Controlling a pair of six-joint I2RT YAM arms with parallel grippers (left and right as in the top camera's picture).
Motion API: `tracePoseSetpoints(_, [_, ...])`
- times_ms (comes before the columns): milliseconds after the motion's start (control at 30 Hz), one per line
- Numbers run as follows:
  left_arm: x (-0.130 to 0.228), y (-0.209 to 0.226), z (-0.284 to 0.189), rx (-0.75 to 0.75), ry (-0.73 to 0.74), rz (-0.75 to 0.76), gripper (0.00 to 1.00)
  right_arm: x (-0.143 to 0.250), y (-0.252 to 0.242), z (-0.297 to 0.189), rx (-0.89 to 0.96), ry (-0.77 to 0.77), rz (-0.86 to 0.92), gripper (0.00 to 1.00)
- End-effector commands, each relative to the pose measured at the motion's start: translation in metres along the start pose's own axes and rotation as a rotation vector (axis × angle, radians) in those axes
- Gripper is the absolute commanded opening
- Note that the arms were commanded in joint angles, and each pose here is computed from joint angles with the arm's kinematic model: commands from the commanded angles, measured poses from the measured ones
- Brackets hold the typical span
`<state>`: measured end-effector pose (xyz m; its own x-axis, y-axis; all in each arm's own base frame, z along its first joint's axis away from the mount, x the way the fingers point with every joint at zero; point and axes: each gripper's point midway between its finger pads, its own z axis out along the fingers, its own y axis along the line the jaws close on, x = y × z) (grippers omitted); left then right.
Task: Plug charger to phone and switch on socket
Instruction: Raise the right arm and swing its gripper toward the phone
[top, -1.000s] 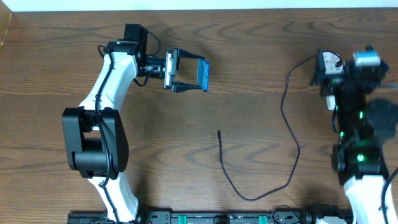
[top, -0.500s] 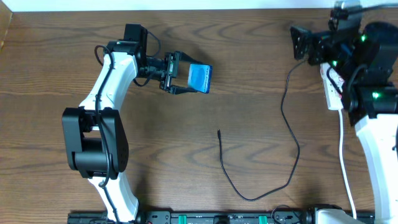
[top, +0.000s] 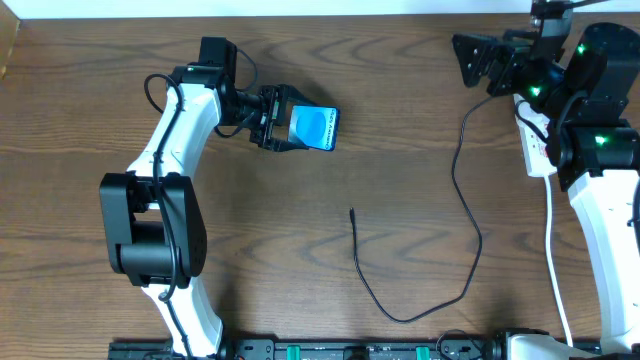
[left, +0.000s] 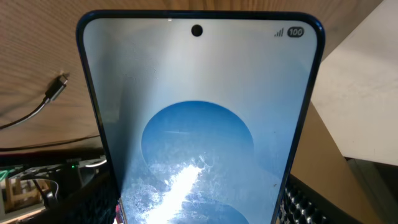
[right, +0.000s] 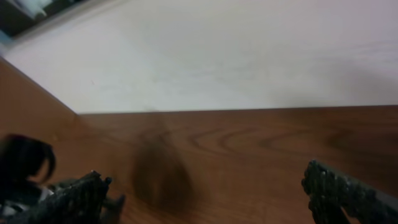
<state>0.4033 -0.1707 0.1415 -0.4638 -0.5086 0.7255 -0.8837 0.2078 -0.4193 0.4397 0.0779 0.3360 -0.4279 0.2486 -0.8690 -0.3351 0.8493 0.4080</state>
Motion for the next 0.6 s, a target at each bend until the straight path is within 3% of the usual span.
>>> tracePoseSetpoints(0, [0.014, -0.01, -0.01, 0.038, 0.003, 0.04, 0.07, -0.007, 0.008, 0.001, -0.025, -0.013, 0.099, 0.99])
tracePoseSetpoints(167, [0.013, -0.017, -0.01, 0.06, -0.002, 0.049, 0.08, 0.01, 0.01, 0.017, -0.053, 0.049, 0.285, 0.99])
tracePoseSetpoints(567, [0.007, -0.015, -0.001, 0.033, -0.07, -0.007, 0.07, 0.057, 0.048, 0.058, -0.161, 0.285, 0.307, 0.99])
